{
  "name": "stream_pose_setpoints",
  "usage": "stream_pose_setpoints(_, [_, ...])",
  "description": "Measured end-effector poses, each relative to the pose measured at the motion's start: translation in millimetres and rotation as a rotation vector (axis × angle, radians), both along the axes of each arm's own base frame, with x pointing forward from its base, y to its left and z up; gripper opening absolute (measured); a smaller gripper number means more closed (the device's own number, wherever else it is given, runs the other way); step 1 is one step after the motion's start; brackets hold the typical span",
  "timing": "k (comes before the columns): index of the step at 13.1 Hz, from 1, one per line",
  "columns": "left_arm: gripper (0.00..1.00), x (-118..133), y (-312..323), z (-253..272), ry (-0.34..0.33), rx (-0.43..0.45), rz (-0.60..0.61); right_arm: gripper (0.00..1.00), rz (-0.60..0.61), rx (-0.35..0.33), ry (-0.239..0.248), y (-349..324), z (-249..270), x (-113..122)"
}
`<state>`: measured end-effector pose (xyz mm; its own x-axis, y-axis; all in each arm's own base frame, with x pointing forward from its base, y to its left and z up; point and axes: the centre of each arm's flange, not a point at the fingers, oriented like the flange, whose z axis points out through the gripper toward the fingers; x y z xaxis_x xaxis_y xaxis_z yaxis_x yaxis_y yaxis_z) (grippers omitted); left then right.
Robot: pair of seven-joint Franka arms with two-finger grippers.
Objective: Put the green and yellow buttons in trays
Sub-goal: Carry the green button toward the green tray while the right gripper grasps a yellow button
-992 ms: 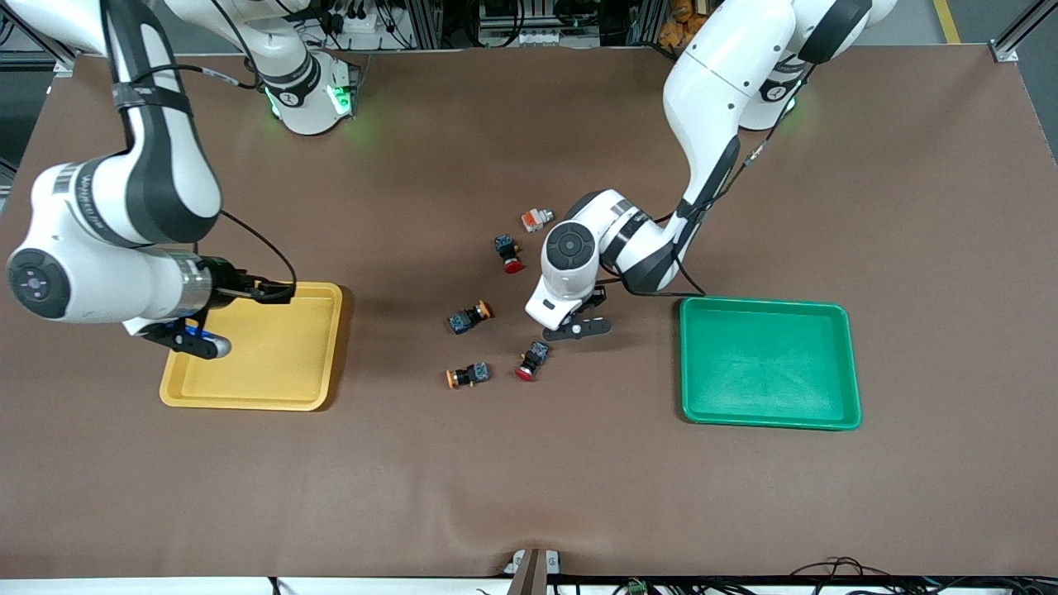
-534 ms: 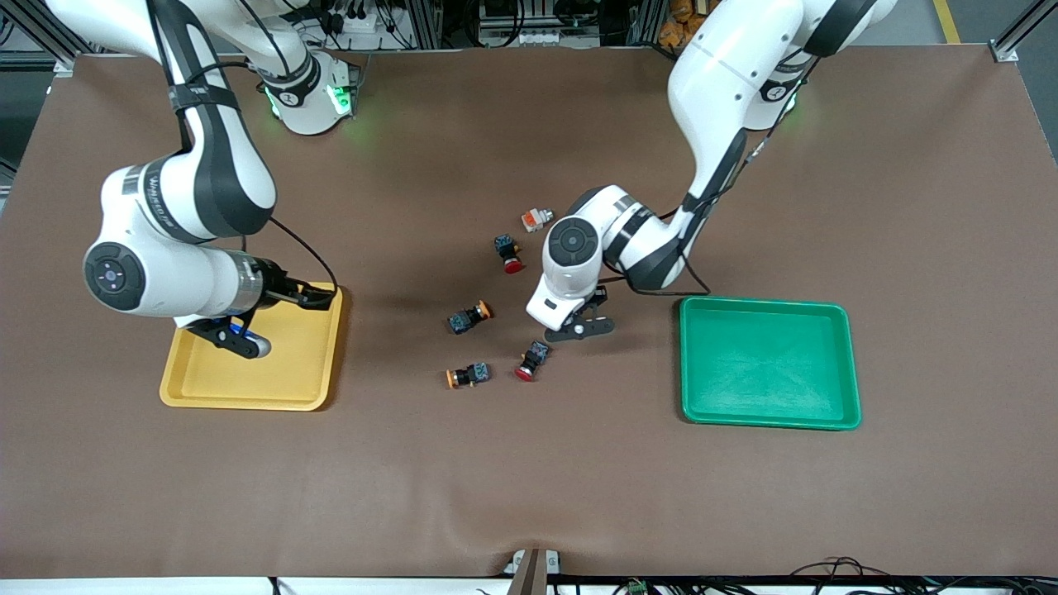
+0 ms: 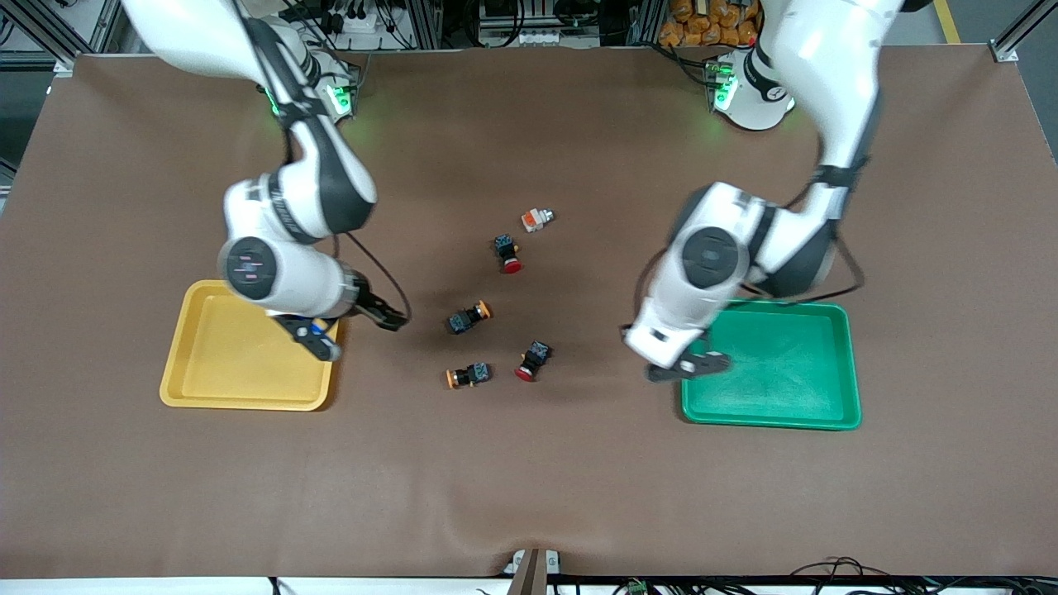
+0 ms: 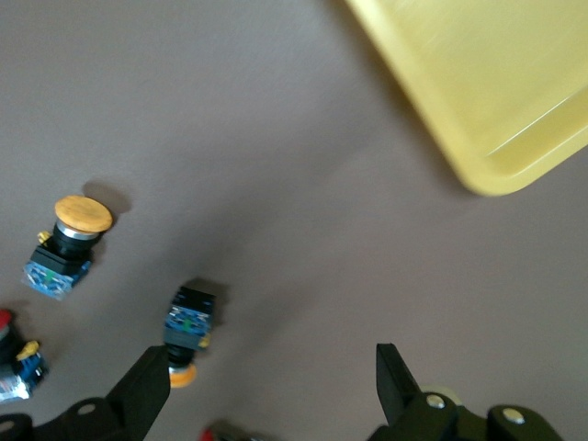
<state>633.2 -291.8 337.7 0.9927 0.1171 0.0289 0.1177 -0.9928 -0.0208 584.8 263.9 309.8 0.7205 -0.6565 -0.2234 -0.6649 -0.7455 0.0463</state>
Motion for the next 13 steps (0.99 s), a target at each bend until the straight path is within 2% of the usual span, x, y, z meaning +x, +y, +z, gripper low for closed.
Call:
stream_pose_setpoints(3, [0.41, 25.2, 72.1, 3.1, 0.020, 0.011, -0.050, 1.00, -0.088, -0.018, -0.053, 42.5, -40.1, -6.3])
stream_pose_setpoints(6, [0.41, 42.3, 150.8, -5.1, 0.044, 0.016, -0.113, 0.96, -0.126, -0.021, -0.096, 70.2, -74.6, -13.4])
stream_pose_setpoints(7, [0.41, 44.9, 172.3, -9.6, 0.053, 0.016, -0.119, 0.90, -0.141, -0.020, -0.111, 76.4, -83.8, -14.8])
stream_pose_setpoints(9, [0.41, 47.6, 196.0, -26.2, 0.059, 0.012, -0.109, 0.85, -0.154, -0.021, -0.125, 86.6, -99.4, -19.3])
stream_pose_setpoints(11, [0.41, 47.8, 201.7, -56.5, 0.039, 0.001, -0.103, 0.67, -0.149, -0.027, -0.123, 93.0, -110.5, -24.3])
stream_pose_setpoints(13, [0.41, 46.7, 207.6, -92.1, 0.029, -0.009, -0.102, 0.67, -0.147, -0.031, -0.120, 95.1, -118.4, -26.7])
